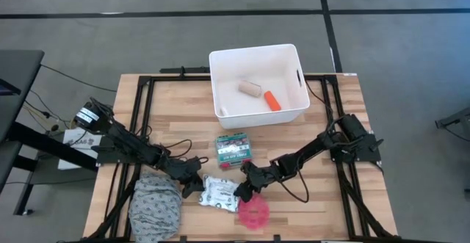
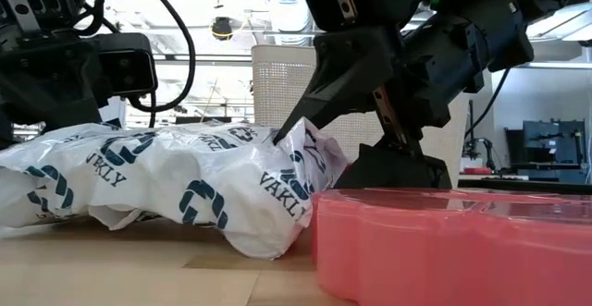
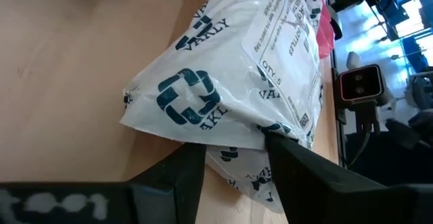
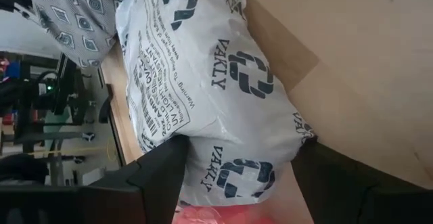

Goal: Pick & place medical supplies in basket/bin
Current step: Put the mailer bag into the white bin

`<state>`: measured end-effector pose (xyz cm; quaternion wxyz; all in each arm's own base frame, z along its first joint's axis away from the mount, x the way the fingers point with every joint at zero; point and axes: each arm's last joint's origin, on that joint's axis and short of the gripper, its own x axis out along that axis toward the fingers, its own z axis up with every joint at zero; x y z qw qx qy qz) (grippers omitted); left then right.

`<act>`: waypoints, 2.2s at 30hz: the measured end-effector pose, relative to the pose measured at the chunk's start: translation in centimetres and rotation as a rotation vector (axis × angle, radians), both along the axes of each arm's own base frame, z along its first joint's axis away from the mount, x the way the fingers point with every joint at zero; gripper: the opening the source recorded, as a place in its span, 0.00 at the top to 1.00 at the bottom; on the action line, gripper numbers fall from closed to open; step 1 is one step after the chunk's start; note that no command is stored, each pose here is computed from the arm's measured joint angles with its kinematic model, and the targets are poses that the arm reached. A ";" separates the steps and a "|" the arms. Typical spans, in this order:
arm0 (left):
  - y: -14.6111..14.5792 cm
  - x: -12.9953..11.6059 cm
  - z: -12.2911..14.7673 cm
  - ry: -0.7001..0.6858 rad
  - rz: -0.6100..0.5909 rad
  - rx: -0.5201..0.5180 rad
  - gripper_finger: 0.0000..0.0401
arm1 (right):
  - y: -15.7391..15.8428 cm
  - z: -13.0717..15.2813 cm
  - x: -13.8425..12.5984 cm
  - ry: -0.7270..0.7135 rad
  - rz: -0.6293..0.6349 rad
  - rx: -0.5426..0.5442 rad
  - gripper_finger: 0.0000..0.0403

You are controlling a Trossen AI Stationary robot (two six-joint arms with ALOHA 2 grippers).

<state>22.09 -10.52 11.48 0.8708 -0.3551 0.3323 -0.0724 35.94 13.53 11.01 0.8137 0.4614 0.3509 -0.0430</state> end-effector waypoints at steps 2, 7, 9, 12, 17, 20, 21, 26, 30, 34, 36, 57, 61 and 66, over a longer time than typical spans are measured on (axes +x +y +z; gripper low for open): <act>-0.1 0.0 0.0 0.003 -0.003 0.003 0.62 | 0.0 0.0 0.1 -0.018 0.003 0.006 0.38; -0.2 -0.2 -0.1 0.017 -0.015 0.011 0.62 | 0.4 0.9 0.7 -0.138 0.034 0.052 0.38; -0.2 -0.1 -0.1 0.016 -0.011 0.014 0.62 | 0.5 1.4 0.9 -0.176 0.035 0.062 0.38; -0.1 0.0 0.0 0.003 0.029 0.035 0.62 | 0.5 1.8 1.1 -0.218 0.038 0.060 0.38; -0.1 0.0 0.0 -0.003 0.034 0.036 0.62 | 0.9 2.2 1.1 -0.271 0.039 0.060 0.38; -0.1 0.0 0.0 -0.006 0.037 0.036 0.62 | 0.7 1.8 1.0 -0.231 0.040 0.045 0.38; -0.1 0.0 0.0 -0.007 0.041 0.038 0.62 | 0.6 1.7 1.0 -0.220 0.045 0.038 0.38; 0.0 0.0 0.0 -0.005 0.040 0.039 0.62 | 0.8 1.5 1.0 -0.220 0.063 0.035 0.43; -0.1 0.0 0.0 -0.008 0.038 0.035 0.62 | 1.2 1.4 0.8 -0.217 0.082 0.032 0.55; -0.1 0.0 0.1 -0.008 0.043 0.014 0.62 | 2.0 1.4 0.5 -0.230 0.111 0.014 0.60; -0.2 0.1 0.2 -0.007 0.044 0.011 0.62 | 2.3 1.4 0.3 -0.230 0.118 0.016 0.60; -0.8 0.5 0.6 0.052 0.000 -0.088 0.62 | 5.6 1.5 -1.4 -0.229 0.156 -0.014 0.58; -0.6 0.3 0.2 0.090 0.015 -0.060 0.62 | 5.8 1.4 -1.6 -0.227 0.162 -0.014 0.60; -0.9 0.1 0.2 0.098 0.008 -0.068 0.62 | 6.3 1.2 -2.0 -0.209 0.184 -0.035 0.59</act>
